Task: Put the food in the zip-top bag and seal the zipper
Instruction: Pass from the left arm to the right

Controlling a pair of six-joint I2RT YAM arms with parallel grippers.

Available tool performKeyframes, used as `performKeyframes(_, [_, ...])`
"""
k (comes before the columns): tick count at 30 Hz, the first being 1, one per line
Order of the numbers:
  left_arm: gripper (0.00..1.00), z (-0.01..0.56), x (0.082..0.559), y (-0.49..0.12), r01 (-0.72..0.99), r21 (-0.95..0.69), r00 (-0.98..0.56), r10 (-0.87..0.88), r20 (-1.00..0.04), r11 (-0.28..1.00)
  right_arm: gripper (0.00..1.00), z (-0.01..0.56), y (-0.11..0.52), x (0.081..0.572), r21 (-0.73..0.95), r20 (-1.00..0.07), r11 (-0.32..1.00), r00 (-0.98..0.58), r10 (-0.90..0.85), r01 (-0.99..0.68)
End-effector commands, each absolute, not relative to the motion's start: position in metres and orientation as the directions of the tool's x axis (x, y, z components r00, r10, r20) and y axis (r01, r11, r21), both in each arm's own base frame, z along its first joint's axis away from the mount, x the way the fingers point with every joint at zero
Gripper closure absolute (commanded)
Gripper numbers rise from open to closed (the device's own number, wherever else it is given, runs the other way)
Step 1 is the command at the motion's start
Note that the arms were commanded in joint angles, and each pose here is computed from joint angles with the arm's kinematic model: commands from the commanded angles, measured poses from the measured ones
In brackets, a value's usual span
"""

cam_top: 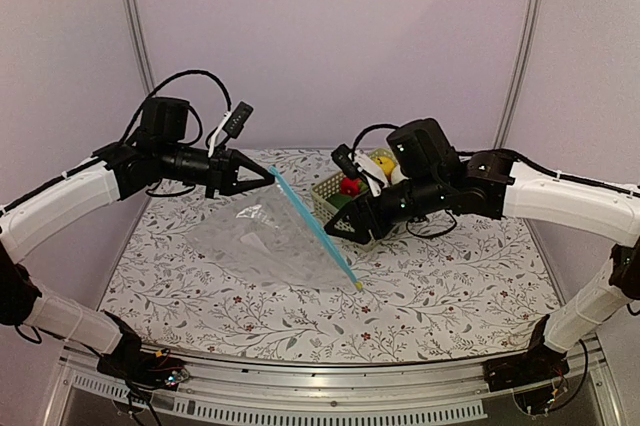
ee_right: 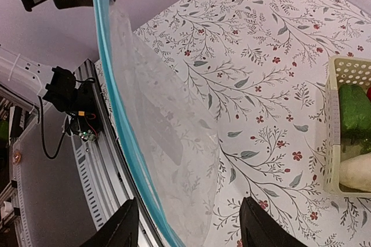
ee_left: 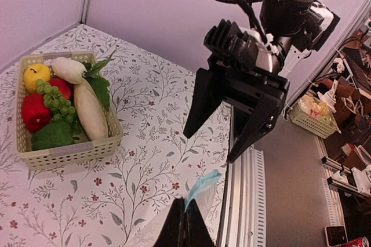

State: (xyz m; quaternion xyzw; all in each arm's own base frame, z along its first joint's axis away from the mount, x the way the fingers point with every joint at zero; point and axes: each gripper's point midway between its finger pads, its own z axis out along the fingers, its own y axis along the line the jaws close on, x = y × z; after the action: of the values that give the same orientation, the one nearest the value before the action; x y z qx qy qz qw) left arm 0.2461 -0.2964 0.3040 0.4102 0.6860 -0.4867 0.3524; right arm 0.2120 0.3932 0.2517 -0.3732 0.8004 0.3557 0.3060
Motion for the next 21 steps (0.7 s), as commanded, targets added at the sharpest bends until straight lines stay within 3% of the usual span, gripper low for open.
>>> performKeyframes(1, [1.0, 0.307, 0.241, -0.301, 0.914, -0.372, -0.401, 0.233, -0.886, 0.16, 0.44, 0.259, 0.408, 0.208, 0.374, -0.761, 0.423, -0.534, -0.368, -0.825])
performKeyframes(21, [1.0, 0.308, 0.24, -0.302, 0.915, -0.371, -0.399, 0.234, -0.886, 0.157, 0.67, 0.248, 0.42, 0.207, 0.41, -0.743, 0.4, -0.555, -0.374, -0.82])
